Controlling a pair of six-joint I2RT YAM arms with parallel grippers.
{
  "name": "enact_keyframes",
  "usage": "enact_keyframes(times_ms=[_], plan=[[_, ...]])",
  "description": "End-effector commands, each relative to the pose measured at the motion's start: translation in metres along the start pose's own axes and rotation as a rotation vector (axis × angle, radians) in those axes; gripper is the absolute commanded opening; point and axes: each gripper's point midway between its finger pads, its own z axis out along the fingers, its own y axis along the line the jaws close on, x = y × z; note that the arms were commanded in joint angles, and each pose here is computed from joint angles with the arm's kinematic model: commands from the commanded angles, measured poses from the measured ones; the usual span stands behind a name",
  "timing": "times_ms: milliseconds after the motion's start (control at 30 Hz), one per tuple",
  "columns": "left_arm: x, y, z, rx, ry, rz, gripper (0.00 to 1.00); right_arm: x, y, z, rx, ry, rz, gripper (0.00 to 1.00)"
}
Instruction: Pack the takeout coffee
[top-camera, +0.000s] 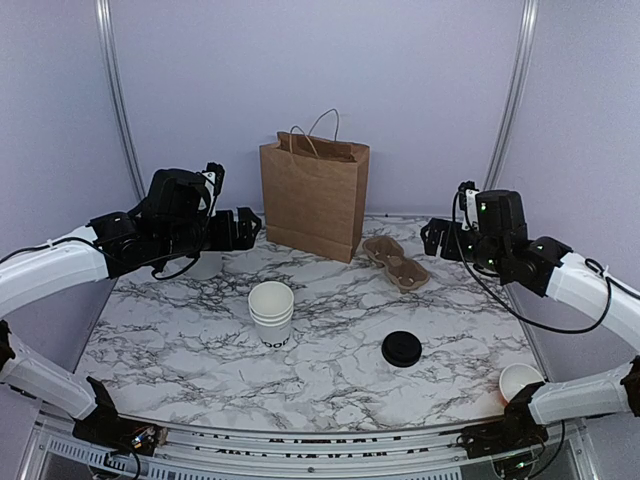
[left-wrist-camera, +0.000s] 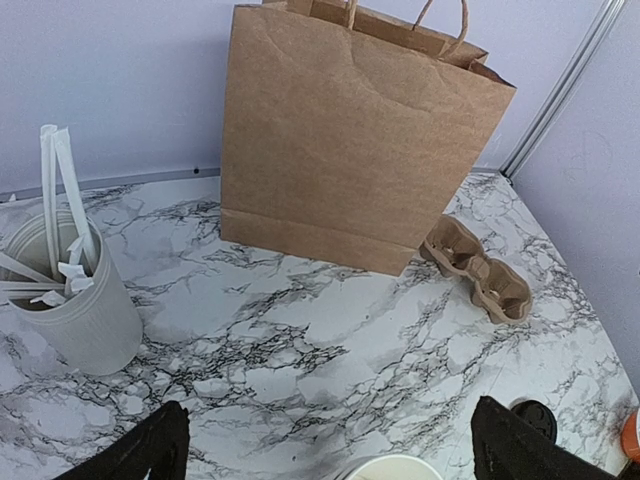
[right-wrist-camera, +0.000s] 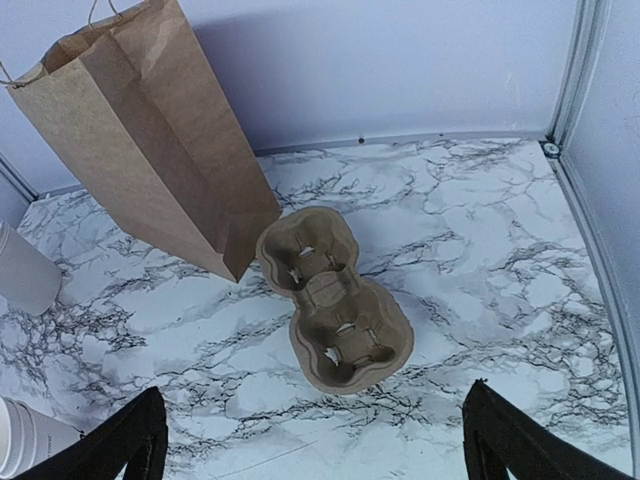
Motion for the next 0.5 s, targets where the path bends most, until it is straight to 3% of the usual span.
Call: enact_keyframes(times_ms=[0,467], plan=[[-0.011,-0.001,-0.005,0.01,-0.043,-0.004,0.99,-0.016,0.002,-0.009,-0.009,-0.033,-0.003,1.0],[-0.007,0.001,-0.006,0.011,-0.032,-0.006,0.99,-0.005,0.003,-0.004,-0.016,0.016,-0.046,1.0]])
